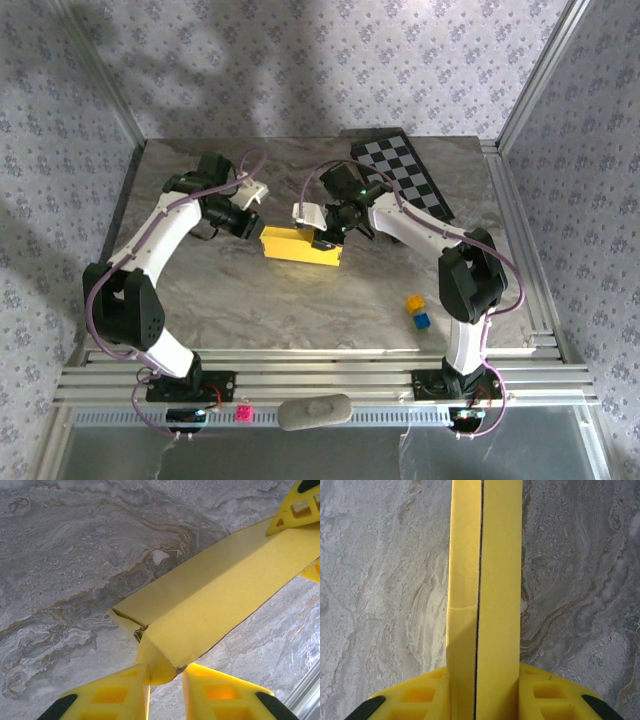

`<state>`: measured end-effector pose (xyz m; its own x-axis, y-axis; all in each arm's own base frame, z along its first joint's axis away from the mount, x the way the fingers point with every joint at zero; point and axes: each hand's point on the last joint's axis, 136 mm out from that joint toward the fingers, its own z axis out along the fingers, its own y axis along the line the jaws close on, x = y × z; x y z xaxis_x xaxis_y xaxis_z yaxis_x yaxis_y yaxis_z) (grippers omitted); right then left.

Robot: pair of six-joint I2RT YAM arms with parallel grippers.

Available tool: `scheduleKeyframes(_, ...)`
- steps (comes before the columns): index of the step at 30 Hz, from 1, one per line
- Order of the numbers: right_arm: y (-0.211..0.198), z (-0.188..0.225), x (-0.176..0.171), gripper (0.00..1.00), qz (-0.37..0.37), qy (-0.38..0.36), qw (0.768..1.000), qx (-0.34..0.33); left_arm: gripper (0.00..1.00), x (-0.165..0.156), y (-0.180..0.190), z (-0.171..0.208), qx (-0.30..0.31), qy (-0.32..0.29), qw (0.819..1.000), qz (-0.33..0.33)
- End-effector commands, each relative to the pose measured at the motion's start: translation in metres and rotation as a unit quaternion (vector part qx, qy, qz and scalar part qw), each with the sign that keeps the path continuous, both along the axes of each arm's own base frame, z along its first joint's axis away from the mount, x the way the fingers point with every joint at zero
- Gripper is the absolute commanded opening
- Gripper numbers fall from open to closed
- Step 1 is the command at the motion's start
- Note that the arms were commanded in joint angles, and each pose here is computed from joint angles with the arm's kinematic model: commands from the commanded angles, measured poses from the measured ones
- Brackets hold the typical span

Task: Fold the paper box

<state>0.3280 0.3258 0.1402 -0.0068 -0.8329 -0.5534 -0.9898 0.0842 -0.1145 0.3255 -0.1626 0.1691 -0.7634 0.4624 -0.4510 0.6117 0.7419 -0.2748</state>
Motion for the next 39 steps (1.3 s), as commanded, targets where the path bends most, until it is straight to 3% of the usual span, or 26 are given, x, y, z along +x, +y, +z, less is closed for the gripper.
scheduleKeyframes(1,-0.003,0.002,-0.003,0.27,-0.001,0.012,1.000,-0.001,0.21,0.006,-0.009,0.009,-0.013,-0.010,1.000,-0.006)
scheduleKeyframes(12,-0.004,0.001,-0.003,0.27,-0.002,0.012,1.000,-0.002,0.08,0.004,-0.007,0.010,-0.001,0.001,1.000,0.010)
scheduleKeyframes(39,-0.005,-0.001,-0.002,0.25,-0.004,0.010,1.000,-0.006,0.00,0.004,-0.017,0.021,-0.047,0.062,0.995,0.055)
